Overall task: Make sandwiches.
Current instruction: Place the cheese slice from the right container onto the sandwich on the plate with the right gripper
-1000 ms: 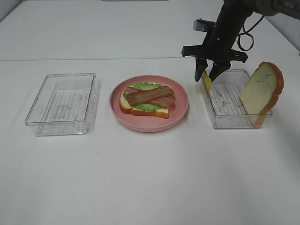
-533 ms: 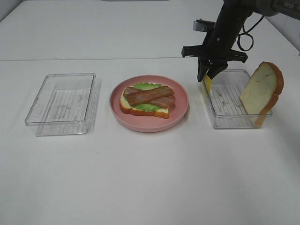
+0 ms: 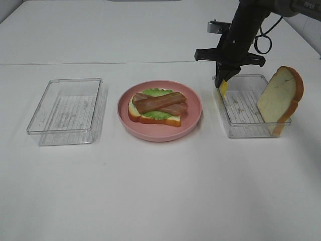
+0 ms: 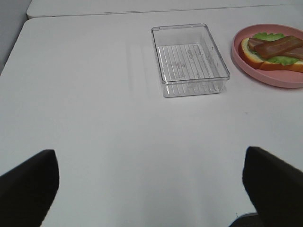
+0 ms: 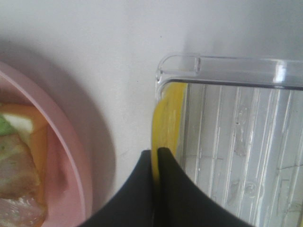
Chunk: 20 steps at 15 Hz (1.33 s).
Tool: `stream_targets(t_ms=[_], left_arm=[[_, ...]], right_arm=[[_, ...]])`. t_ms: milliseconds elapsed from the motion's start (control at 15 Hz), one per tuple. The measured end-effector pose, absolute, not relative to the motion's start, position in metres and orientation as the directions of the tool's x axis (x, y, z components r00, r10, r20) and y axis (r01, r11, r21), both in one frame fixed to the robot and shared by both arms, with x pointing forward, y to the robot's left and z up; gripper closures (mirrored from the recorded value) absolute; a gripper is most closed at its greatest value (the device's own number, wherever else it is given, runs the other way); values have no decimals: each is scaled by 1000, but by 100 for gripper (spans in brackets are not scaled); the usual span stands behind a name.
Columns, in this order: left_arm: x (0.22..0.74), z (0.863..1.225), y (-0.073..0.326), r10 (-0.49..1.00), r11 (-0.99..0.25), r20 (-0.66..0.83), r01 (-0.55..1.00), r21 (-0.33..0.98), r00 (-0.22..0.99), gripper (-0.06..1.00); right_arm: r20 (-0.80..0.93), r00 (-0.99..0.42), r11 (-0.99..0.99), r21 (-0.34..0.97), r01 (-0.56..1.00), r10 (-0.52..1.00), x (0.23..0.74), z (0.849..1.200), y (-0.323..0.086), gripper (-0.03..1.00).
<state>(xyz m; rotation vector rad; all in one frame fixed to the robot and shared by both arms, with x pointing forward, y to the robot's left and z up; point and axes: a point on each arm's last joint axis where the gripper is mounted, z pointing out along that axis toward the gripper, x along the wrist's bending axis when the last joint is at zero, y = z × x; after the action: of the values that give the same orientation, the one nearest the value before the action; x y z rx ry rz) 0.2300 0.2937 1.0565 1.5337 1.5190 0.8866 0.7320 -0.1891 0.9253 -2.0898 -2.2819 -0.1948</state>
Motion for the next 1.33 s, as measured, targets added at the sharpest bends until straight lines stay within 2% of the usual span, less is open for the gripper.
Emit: stream_targets(t_ms=[400, 667, 733, 867, 1000, 1067, 1200, 1333], left_arm=[[230, 1057, 294, 998, 26, -48, 449, 893, 39, -3], [230, 1057, 294, 998, 26, -48, 449, 893, 39, -3], [230, 1057, 294, 998, 26, -48, 449, 893, 39, -3], [230, 1057, 294, 998, 26, -48, 449, 893, 39, -3], [230, 1057, 294, 998, 26, -48, 449, 893, 39, -3], [230, 1057, 294, 998, 26, -48, 449, 893, 39, -3], [230, 1057, 294, 998, 26, -48, 449, 893, 39, -3], [230, 1057, 294, 998, 26, -48, 449, 893, 39, -3]], right_arm=[[132, -90, 69, 150, 986, 987, 736, 959, -188, 95], [193, -90, 42, 239, 970, 977, 727, 1010, -185, 95], [257, -109, 34, 280, 959, 960, 720, 1036, -181, 95], [392, -178, 55, 306, 951, 902, 712, 1057, -169, 95], [507, -239, 90, 300, 950, 828, 708, 1057, -158, 95], [637, -290, 130, 286, 949, 715, 702, 1050, -145, 95], [792, -303, 144, 269, 952, 530, 695, 1038, -132, 95], [864, -278, 136, 243, 961, 420, 690, 1021, -127, 95]])
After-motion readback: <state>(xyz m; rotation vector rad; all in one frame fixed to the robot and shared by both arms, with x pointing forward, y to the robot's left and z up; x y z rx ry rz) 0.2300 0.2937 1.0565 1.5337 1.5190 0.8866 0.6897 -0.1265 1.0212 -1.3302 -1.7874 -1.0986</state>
